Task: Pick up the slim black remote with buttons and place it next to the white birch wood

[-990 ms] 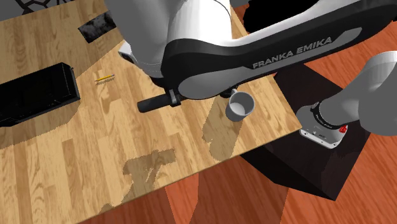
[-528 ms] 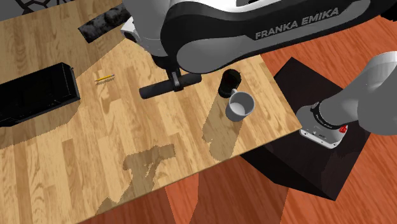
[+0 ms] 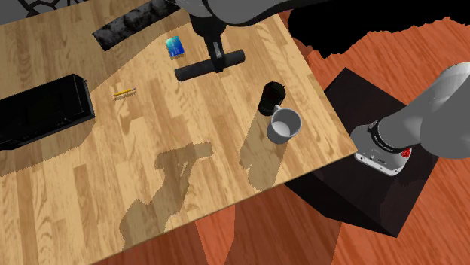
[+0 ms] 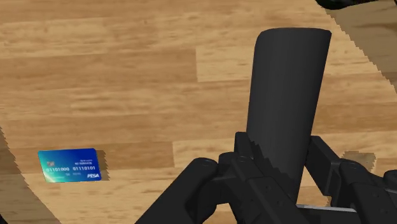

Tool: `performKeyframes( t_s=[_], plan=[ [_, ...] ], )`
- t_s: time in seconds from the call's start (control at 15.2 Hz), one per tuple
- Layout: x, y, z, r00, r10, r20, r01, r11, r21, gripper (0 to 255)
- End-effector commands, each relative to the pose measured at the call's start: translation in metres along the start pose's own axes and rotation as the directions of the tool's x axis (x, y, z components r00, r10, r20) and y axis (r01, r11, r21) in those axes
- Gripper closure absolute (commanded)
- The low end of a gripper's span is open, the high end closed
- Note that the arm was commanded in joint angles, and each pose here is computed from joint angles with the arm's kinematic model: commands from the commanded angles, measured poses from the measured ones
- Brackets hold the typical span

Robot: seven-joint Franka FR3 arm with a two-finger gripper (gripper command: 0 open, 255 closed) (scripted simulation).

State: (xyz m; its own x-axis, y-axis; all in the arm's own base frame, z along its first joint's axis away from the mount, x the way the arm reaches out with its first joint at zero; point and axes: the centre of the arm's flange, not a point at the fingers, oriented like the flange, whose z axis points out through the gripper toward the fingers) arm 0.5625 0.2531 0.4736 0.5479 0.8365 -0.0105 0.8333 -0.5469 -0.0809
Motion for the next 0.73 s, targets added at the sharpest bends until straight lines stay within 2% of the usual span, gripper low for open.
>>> performKeyframes(
  t_s=[0.0, 0.66],
  plan=[
    [-0.015, 0.023, 0.002, 1.000, -0.001, 0.000, 0.001, 1.000, 0.000, 255],
    [-0.078, 0.139, -0.007, 1.000, -0.001, 0.000, 0.001, 1.000, 0.000, 255]
  ],
)
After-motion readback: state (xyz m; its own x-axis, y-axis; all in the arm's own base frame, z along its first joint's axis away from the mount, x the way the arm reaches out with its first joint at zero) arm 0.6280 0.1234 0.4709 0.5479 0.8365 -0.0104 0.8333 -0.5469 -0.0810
